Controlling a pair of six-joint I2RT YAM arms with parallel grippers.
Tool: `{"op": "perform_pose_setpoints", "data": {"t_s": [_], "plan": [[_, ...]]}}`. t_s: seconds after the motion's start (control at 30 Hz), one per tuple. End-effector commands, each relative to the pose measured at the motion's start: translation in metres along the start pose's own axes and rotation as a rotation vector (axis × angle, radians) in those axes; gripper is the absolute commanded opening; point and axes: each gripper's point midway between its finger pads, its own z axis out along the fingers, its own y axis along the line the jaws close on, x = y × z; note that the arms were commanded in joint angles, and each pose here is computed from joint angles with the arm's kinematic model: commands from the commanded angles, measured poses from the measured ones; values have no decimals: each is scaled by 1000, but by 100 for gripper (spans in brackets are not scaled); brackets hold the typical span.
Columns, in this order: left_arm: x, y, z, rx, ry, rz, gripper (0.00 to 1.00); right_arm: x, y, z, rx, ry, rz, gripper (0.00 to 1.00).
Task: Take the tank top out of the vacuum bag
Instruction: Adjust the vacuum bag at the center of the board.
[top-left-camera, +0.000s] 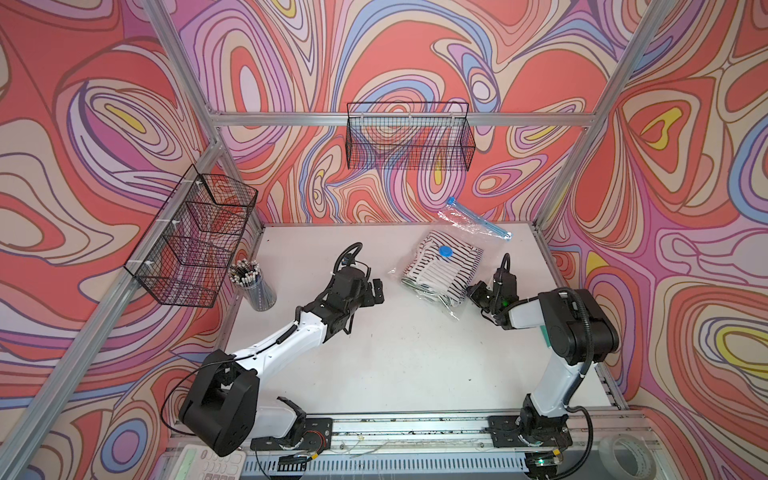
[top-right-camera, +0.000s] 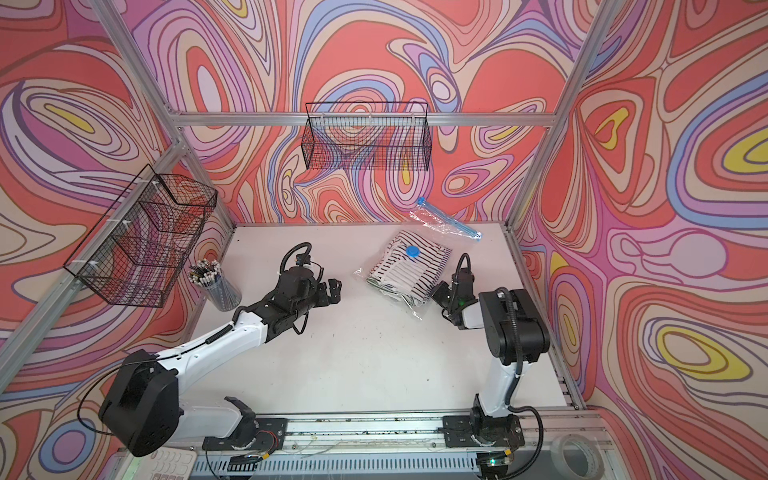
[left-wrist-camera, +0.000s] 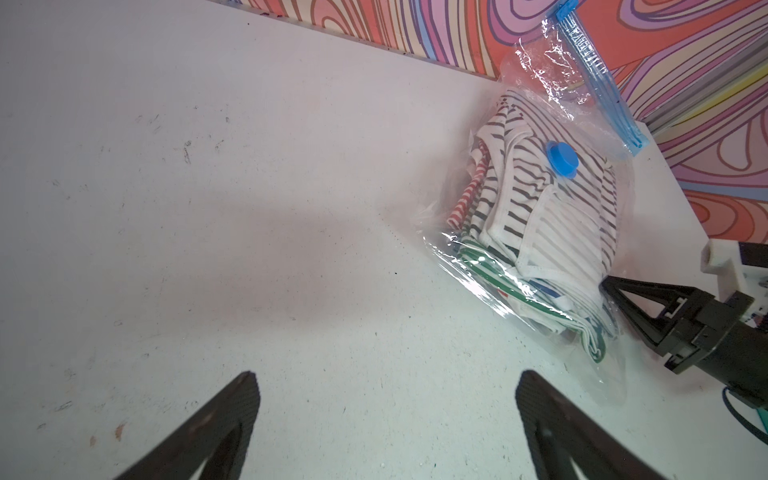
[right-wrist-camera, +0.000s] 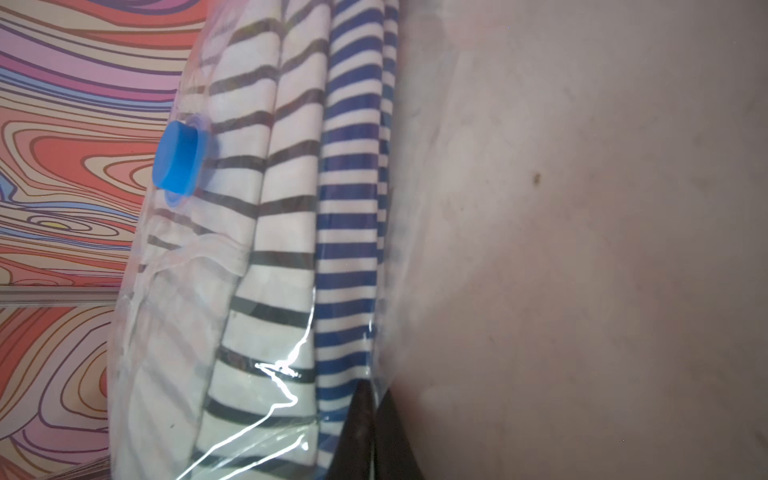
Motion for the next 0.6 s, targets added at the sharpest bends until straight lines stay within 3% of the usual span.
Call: {"op": "perform_pose_setpoints", "data": {"t_s": [0.0, 0.27, 0.57], "plan": [[11, 5, 4, -15, 22, -3, 100, 22, -18, 5, 58, 66, 15, 0], [23, 15, 3, -58, 64, -28, 100, 54, 15, 7, 24, 140, -43, 0], [46, 38, -4, -124, 119, -100, 100, 160, 101, 1, -110, 319, -96, 0]]}}
